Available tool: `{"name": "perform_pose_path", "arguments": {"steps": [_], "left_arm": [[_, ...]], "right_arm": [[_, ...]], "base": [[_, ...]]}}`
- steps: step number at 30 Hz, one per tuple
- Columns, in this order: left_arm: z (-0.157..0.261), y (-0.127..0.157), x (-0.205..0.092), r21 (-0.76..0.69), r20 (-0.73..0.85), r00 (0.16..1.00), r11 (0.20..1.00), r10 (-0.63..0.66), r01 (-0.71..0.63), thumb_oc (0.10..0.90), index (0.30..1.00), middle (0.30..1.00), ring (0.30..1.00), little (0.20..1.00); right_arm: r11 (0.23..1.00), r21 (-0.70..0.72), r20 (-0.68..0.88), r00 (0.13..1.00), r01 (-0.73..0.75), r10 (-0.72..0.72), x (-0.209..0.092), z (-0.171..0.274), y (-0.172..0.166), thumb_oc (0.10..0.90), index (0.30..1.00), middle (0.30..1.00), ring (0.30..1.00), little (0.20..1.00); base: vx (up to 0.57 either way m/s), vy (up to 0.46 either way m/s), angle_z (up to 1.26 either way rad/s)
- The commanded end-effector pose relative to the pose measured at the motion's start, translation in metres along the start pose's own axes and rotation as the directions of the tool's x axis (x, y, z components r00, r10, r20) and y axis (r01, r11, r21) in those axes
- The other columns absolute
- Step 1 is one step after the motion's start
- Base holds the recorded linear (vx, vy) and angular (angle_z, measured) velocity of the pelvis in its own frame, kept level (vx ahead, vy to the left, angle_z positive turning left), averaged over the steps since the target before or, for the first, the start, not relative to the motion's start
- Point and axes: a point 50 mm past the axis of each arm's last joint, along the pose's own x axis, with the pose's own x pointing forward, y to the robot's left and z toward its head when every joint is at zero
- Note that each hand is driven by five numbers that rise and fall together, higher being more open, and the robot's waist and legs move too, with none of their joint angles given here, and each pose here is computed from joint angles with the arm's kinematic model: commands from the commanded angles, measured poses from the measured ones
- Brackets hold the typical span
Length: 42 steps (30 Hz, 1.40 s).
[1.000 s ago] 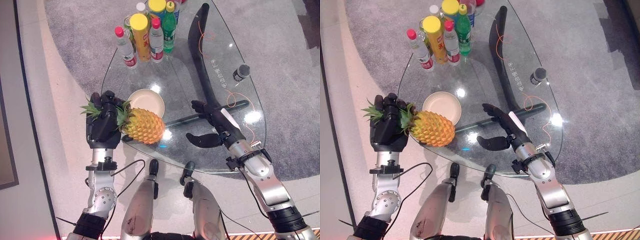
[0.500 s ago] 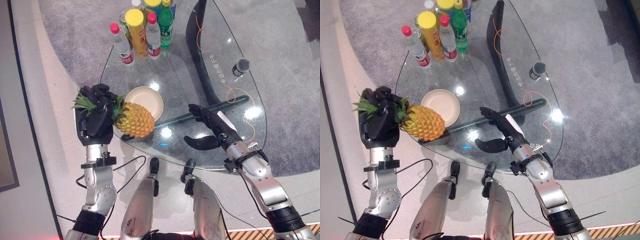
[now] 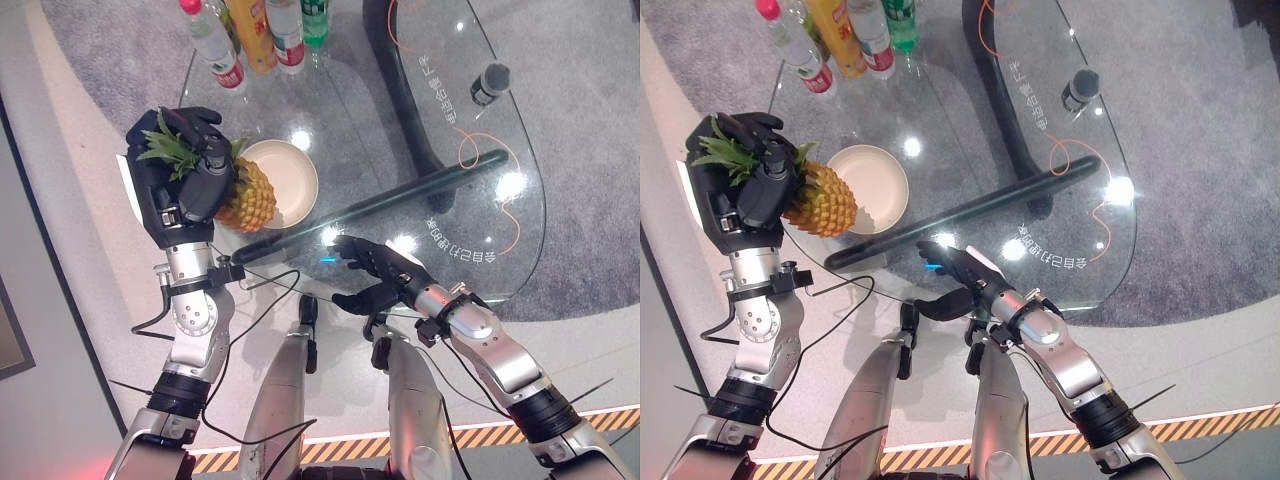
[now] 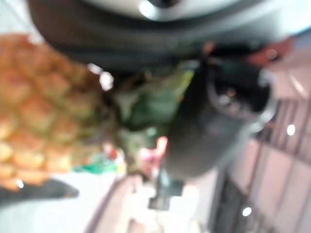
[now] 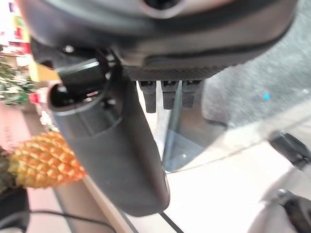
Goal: Pick up the fruit to the plate
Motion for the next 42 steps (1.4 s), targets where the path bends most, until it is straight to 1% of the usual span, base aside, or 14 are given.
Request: {"name": "perform_pose_path", "arguments": {"steps": [1, 8, 23, 25, 27, 28, 35, 42], "left_arm": [[0.056, -0.018, 0.029, -0.046, 0.407, 0.913, 0.997, -0.034, 0.057, 0.1, 0.3, 0.3, 0.3, 0.2], [0.057, -0.03, 0.034, -0.016, 0.484, 0.875, 1.0, -0.005, 0.015, 0.1, 0.3, 0.3, 0.3, 0.2], [0.057, -0.03, 0.034, -0.016, 0.484, 0.875, 1.0, -0.005, 0.015, 0.1, 0.3, 0.3, 0.3, 0.2], [0.057, -0.038, 0.04, -0.024, 0.531, 0.846, 0.999, 0.05, -0.044, 0.1, 0.3, 0.3, 0.3, 0.2], [0.056, -0.049, 0.052, 0.011, 0.592, 0.804, 0.997, 0.059, -0.081, 0.1, 0.3, 0.3, 0.3, 0.2], [0.055, -0.05, 0.053, 0.014, 0.597, 0.8, 0.996, 0.06, -0.085, 0.1, 0.3, 0.3, 0.3, 0.2], [0.05, -0.053, 0.059, 0.042, 0.589, 0.806, 0.994, 0.058, -0.102, 0.1, 0.3, 0.3, 0.3, 0.2], [0.045, -0.047, 0.066, 0.099, 0.579, 0.813, 0.984, 0.063, -0.147, 0.1, 0.3, 0.3, 0.3, 0.2]], "right_arm": [[0.999, 0.001, 0.162, 0.985, -0.052, 0.051, 0.005, 0.036, 0.004, 0.8, 0.9, 0.9, 0.9, 0.9], [0.996, -0.008, 0.132, 0.987, -0.087, 0.088, 0.011, 0.037, 0.005, 0.8, 0.9, 0.9, 0.9, 0.9], [0.996, -0.008, 0.132, 0.987, -0.087, 0.088, 0.011, 0.037, 0.005, 0.8, 0.9, 0.9, 0.9, 0.9], [0.99, -0.023, 0.087, 0.986, -0.138, 0.14, 0.017, 0.037, 0.009, 0.8, 0.9, 0.9, 0.9, 0.9], [0.99, -0.043, 0.082, 0.987, -0.137, 0.14, 0.025, 0.043, 0.004, 0.8, 0.9, 0.9, 0.9, 0.9], [0.99, -0.045, 0.084, 0.987, -0.137, 0.14, 0.025, 0.044, 0.003, 0.8, 0.9, 0.9, 0.9, 0.9], [0.988, -0.052, 0.092, 0.984, -0.147, 0.152, 0.028, 0.048, 0.003, 0.8, 0.9, 0.9, 0.9, 0.9], [0.989, -0.064, 0.086, 0.987, -0.133, 0.139, 0.03, 0.048, -0.001, 0.8, 0.9, 0.9, 0.9, 0.9]], "base": [[-0.02, 0.058, -0.05], [-0.01, 0.072, -0.08], [0.0, 0.009, 0.0], [0.01, 0.231, -0.03], [-0.01, 0.166, -0.22], [0.0, 0.045, -0.19], [0.0, 0.004, -0.04], [0.0, 0.0, 0.0]]}}
